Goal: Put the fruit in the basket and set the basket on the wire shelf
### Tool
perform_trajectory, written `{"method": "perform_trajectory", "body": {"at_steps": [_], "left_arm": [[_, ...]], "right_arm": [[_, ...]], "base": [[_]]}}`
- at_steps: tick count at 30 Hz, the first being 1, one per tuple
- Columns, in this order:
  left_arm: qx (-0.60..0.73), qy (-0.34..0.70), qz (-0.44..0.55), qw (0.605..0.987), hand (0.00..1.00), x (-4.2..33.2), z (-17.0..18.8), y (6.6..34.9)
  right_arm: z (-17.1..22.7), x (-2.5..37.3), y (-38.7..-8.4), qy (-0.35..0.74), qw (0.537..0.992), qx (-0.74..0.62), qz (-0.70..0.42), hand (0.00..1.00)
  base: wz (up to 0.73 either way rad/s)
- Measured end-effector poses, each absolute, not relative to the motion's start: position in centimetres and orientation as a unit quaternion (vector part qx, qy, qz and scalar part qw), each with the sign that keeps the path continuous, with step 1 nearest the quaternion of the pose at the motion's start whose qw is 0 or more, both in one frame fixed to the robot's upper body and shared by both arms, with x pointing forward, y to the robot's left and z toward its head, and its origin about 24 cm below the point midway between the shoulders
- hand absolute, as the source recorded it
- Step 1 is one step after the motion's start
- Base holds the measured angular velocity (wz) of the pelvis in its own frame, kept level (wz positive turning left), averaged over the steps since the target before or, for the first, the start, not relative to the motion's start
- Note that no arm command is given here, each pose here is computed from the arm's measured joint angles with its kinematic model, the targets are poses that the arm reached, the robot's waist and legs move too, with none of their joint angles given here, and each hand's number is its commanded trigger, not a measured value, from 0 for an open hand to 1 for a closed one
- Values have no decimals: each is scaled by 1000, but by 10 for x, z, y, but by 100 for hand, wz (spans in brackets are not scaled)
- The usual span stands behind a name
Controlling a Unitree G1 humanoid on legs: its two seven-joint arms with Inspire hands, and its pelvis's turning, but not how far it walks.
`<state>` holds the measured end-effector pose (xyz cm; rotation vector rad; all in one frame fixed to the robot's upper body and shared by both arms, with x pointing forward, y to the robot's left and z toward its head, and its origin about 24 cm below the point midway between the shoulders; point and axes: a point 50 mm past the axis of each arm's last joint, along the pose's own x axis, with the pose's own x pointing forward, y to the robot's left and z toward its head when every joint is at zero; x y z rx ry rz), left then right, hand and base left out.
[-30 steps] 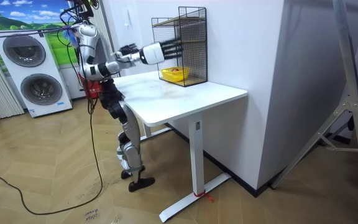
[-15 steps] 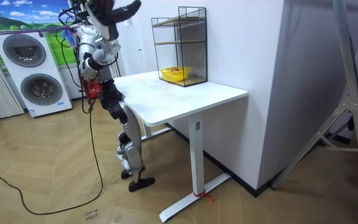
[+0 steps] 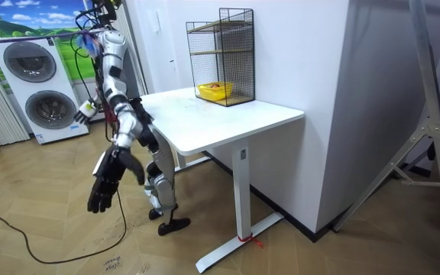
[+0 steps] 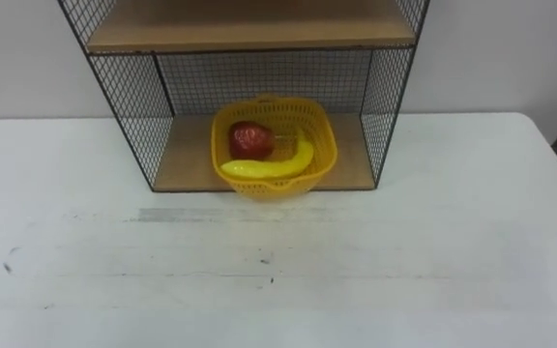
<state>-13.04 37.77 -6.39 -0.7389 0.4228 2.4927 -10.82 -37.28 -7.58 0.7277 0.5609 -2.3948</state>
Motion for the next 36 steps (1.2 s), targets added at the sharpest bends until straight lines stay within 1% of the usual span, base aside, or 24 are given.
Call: {"method": "perform_trajectory", "body": {"at_steps": [1,2,3,4,6,7,8,9,10,11,13,14,16,17,19,23,26,30,33,36], "left_arm": [[-281,181,909,247,0,-131,-78,361],[-283,196,905,248,0,-131,-84,354],[-287,226,895,254,0,-129,-96,339],[-288,240,890,260,0,-126,-101,332],[-296,287,861,297,0,-112,-117,315],[-295,309,842,329,0,-104,-124,309],[-292,324,830,349,0,-100,-127,306],[-291,351,802,385,0,-91,-133,300],[-280,389,765,431,0,-82,-140,293],[-270,409,744,454,0,-78,-142,290],[-229,485,652,536,0,-63,-151,277],[-219,501,625,557,0,-58,-153,274],[-177,556,519,625,0,-37,-160,265],[-166,568,492,639,0,-32,-161,263],[-108,609,395,679,0,-17,-165,255],[-45,635,291,714,0,0,-168,247],[7,650,220,727,0,7,-169,241],[69,664,160,727,0,8,-170,237],[90,668,140,726,0,8,-171,235],[106,677,124,718,0,2,-171,235]], "right_arm": [[-93,-109,-352,250,269,279,-887,0],[-100,-108,-343,269,266,282,-882,0],[-111,-105,-328,300,264,283,-872,0],[-115,-103,-322,315,266,282,-866,0],[-129,-94,-304,357,278,292,-842,0],[-133,-89,-298,376,296,292,-828,0],[-136,-85,-296,391,313,286,-817,0],[-139,-78,-293,421,352,271,-791,0],[-143,-71,-290,456,400,247,-756,0],[-145,-68,-289,473,422,233,-737,0],[-152,-50,-282,540,508,179,-647,0],[-153,-47,-281,557,528,161,-620,0],[-157,-32,-277,603,594,102,-523,0],[-158,-29,-276,611,607,88,-500,0],[-161,-13,-271,633,652,43,-415,0],[-164,4,-264,645,690,3,-328,0],[-165,7,-260,652,703,-16,-284,0],[-169,7,-249,664,708,-5,-239,0],[-171,9,-241,665,716,15,-212,0],[-171,9,-239,664,720,33,-200,0]], "base": [[9],[10],[4],[0],[2],[4],[0],[-5],[-6],[-8],[-11],[-5],[0],[-10],[-19],[-12],[0],[-1],[-6],[-7]]}}
